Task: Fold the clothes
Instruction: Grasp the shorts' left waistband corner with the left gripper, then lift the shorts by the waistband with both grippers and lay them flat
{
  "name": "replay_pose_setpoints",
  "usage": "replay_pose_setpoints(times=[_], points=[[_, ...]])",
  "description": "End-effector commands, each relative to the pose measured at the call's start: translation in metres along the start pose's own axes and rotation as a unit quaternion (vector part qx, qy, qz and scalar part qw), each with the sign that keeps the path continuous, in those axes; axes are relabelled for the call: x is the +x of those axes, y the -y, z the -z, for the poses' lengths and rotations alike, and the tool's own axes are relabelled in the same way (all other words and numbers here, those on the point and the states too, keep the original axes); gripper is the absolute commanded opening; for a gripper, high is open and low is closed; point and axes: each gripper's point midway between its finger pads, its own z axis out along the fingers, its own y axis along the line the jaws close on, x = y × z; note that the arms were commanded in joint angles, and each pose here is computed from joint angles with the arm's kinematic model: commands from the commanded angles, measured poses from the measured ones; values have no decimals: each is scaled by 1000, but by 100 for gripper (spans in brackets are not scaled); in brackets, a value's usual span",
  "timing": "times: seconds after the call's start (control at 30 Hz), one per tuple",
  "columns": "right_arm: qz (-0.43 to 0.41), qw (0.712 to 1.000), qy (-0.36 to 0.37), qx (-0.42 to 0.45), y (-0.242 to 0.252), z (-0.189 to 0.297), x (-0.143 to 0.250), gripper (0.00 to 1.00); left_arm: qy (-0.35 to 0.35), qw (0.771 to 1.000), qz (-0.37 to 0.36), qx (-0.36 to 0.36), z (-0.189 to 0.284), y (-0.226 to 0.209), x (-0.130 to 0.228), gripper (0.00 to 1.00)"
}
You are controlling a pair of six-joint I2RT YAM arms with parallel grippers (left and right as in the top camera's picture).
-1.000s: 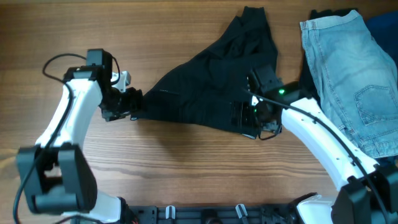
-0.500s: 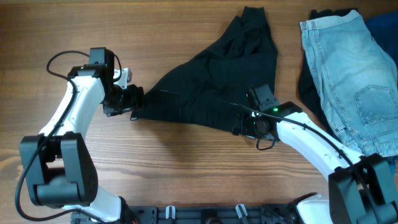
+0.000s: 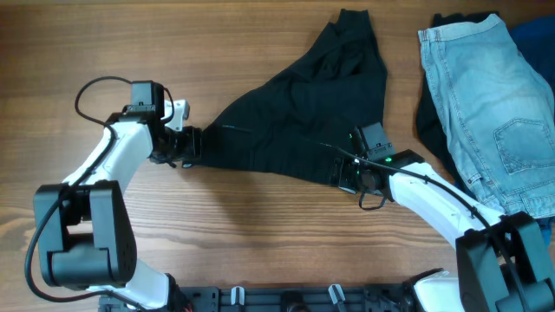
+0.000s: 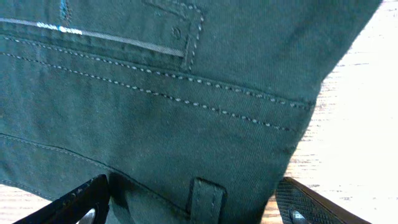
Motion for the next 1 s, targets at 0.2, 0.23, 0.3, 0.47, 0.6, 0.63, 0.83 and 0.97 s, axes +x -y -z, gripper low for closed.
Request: replay_pose_setpoints(times=[0.2,0.23,0.3,0.47,0.6,0.63,0.83,0.97], points=[[3,1000,1,10,5,-4,0,83,-26,997,-31,61,-18,30,20,68],[3,1000,3,9,4,-4,-1,83,-33,997,-36,57,-23,31,24,66],[3,1000,3,9,4,-4,-1,80,-40,997,-42,48,-29,32,27,56],[3,1000,8,8,5,-11,-2,51,-44,997,-41,48,-34,33,28,11],[2,1000,-2,21,11,-23,4,4,-42,997,-41,48,-34,33,27,4],[1,1000,-2,25,12,-23,3,4,-42,997,-35,48,-34,33,27,4],[3,999,33,13,1,6,-24,4,-5,998,-25,51,-4,43,4,4],[26,995,96,-8,-12,79,-74,4,73,995,-46,56,76,64,-33,4]])
